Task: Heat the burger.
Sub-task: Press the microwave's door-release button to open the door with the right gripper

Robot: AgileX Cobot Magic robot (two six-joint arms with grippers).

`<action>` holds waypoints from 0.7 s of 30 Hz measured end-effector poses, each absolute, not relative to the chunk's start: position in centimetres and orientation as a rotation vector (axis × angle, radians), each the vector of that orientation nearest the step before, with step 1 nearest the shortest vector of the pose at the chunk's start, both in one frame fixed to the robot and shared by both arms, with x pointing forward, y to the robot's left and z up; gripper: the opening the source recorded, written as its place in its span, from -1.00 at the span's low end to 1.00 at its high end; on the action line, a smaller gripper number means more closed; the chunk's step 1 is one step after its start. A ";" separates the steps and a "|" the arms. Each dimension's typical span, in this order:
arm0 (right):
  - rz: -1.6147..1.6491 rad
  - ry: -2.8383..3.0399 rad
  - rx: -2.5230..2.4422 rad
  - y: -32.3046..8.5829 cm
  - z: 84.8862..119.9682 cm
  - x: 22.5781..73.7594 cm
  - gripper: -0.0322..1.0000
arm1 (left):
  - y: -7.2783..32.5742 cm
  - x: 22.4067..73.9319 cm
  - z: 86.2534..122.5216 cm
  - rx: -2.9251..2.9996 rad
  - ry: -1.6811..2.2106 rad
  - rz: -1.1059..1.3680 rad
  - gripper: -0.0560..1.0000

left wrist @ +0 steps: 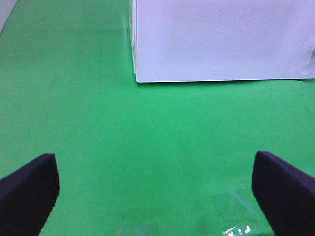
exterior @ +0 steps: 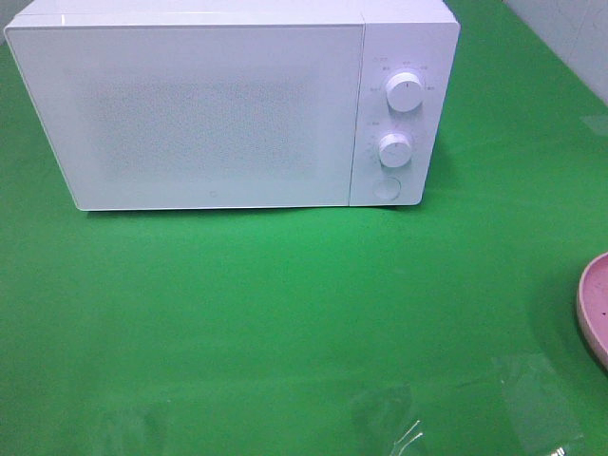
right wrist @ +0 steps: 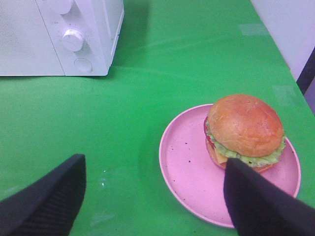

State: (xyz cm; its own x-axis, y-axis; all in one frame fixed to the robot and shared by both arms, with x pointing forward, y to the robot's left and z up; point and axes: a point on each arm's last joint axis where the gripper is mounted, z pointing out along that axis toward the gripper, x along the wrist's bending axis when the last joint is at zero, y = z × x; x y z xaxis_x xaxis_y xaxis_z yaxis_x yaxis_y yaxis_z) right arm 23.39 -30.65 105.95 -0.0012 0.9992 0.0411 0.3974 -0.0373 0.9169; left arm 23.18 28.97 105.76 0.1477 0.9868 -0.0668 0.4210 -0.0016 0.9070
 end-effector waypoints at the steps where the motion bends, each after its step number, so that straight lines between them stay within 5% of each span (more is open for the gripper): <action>1: 1.025 1.493 1.532 -30.6 106.0 23.4 0.48 | 29.0 23.2 105.8 1.563 1.406 0.827 0.98; 21: 1.065 1.456 1.489 -30.6 106.8 23.6 0.48 | 29.0 23.2 105.8 1.563 1.406 0.827 0.98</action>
